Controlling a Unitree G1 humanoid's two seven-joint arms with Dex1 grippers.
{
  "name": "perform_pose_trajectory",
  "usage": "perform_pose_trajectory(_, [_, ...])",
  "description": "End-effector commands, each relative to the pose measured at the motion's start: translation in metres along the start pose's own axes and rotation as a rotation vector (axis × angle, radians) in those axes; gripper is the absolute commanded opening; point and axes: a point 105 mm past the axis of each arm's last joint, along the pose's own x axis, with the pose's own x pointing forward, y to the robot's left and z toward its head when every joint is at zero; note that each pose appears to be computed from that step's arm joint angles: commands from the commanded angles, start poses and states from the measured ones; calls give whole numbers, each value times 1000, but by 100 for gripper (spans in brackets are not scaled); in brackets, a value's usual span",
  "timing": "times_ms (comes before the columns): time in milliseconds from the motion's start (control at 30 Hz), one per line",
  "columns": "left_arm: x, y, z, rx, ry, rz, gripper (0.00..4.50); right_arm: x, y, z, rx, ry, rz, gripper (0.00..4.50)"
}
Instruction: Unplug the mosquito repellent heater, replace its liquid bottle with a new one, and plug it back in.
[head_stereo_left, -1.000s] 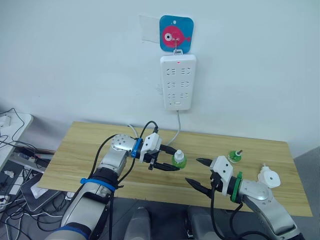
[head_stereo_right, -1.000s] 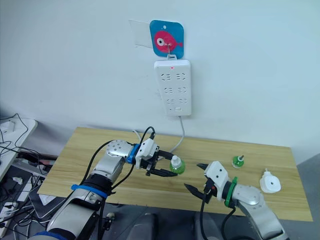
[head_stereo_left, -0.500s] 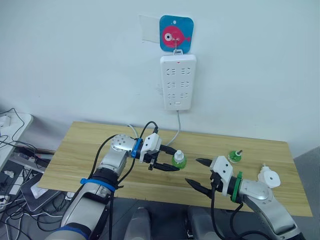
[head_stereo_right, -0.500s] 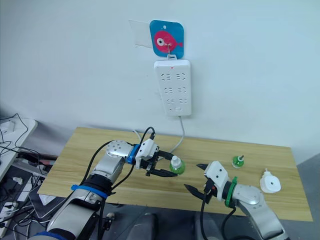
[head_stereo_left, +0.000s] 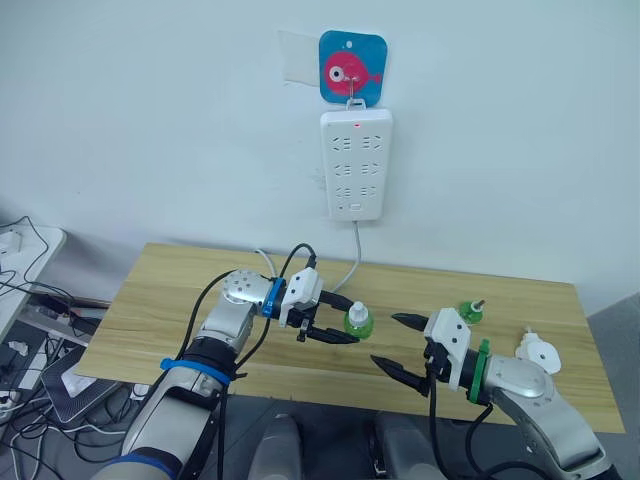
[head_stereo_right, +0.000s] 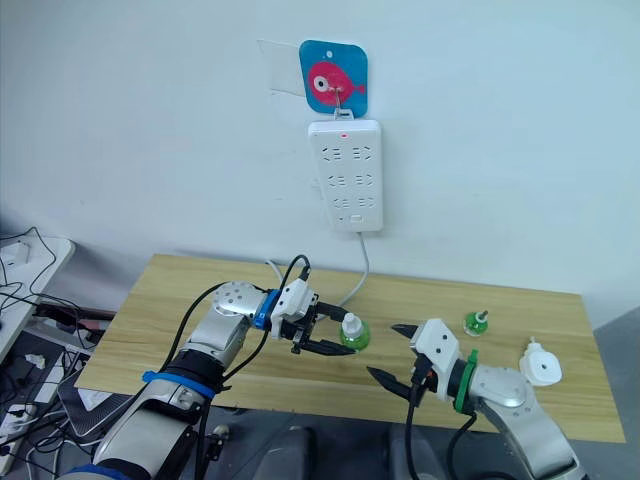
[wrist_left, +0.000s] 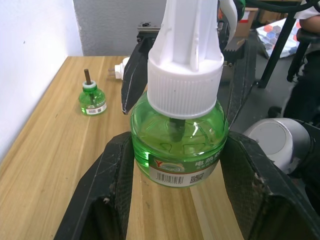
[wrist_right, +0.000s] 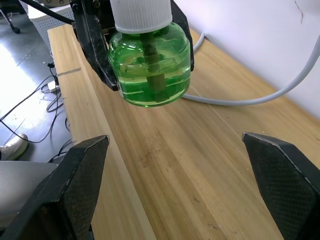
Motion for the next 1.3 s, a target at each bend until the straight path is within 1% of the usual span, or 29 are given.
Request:
perform_pose_trajectory(33, [0,2,7,42,-13,9,218,-3,0,8,-21,-31,5,446])
perform_pose_trajectory(167, [0,2,7,43,-11,8,218,-5,1,9,-21,-34,7,446])
perform_pose_trajectory(267, [-1,2,7,43,-9,8,218,-7,1,15,-27,-52,19,446])
perform_pose_trajectory(467, [-1,2,7,44,-8,11,218,-13,3,45,-40,-131,48,446])
perform_pose_trajectory(633, [-1,2,7,43,-10,9,218,-14,7,54,-51,-133,60,446])
perform_pose_trajectory(667, [0,2,7,44,-10,8,218,-13,9,61,-57,-139,63,446])
perform_pose_trajectory(733, [0,3,7,44,-9,8,218,-8,29,89,-78,-175,79,446])
perform_pose_trajectory(800, [0,3,7,45,-9,9,218,-5,42,105,-87,-192,86,446])
perform_pose_trajectory(900, [0,3,7,48,-9,9,218,4,55,122,-86,-209,90,446])
perform_pose_trajectory(933, [0,3,7,49,-10,8,218,7,56,125,-79,-210,91,446])
perform_pose_trajectory(1067, [1,3,7,51,-13,7,218,10,43,114,-49,-172,76,446])
perform_pose_trajectory(1300, [-1,2,6,50,-9,9,218,1,35,102,-44,-153,62,446])
